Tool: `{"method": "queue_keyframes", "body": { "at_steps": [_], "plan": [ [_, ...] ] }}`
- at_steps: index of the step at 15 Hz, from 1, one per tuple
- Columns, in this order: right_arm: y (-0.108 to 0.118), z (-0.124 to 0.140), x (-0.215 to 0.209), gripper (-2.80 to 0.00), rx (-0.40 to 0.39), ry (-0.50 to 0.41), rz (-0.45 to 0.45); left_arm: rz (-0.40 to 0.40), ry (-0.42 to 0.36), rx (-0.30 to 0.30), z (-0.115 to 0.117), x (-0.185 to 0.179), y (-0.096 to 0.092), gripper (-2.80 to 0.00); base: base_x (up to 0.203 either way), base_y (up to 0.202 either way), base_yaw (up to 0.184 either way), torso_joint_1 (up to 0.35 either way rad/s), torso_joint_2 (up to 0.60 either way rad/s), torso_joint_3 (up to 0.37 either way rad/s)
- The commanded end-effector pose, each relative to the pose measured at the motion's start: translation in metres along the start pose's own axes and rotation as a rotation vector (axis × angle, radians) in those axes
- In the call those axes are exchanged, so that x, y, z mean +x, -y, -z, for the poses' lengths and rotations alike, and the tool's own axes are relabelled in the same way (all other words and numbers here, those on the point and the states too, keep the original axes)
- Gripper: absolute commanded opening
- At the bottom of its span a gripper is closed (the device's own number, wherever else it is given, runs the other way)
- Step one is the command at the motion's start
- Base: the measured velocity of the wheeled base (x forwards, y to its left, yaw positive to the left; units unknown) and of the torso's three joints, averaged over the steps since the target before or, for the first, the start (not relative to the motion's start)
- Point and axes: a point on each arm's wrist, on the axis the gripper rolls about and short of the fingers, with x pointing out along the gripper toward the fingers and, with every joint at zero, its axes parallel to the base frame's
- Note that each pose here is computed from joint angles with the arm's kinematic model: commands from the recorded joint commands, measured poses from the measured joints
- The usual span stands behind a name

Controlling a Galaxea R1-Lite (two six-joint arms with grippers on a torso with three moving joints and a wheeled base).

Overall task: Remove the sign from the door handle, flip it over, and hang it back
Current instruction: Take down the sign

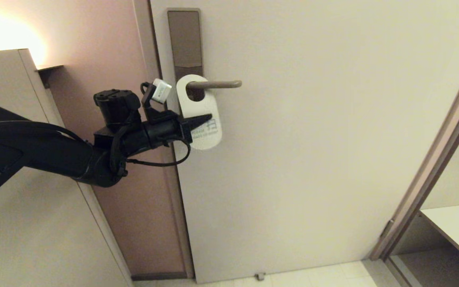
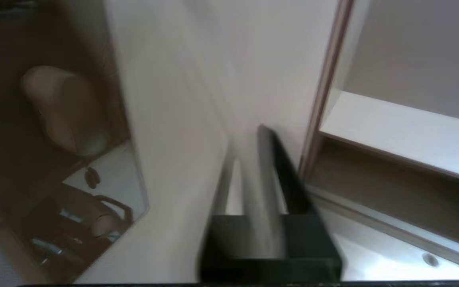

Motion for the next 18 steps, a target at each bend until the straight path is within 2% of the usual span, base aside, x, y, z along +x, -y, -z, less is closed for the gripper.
{"method": "queue_keyframes", "body": {
  "at_steps": [1,8,15,18],
  "plan": [
    [0.0,0.0,0.0,-2.8,-0.001,0.0,-0.001,0.004,0.01,0.01,-0.004,-0.001,0.001,-2.8,0.0,0.0,0.0,0.0,0.0,0.0],
    [0.0,0.0,0.0,-2.8,-0.001,0.0,-0.001,-0.065,0.023,0.028,-0.007,-0.002,0.004,-2.8,0.0,0.0,0.0,0.0,0.0,0.0],
    [0.0,0.0,0.0,-2.8,-0.001,0.0,-0.001,-0.054,0.044,0.039,-0.015,0.009,0.028,-2.8,0.0,0.0,0.0,0.0,0.0,0.0],
    [0.0,0.0,0.0,-2.8,-0.001,0.0,-0.001,-0.053,0.034,0.056,-0.013,0.008,0.031,-2.8,0.0,0.0,0.0,0.0,0.0,0.0]
  ]
}}
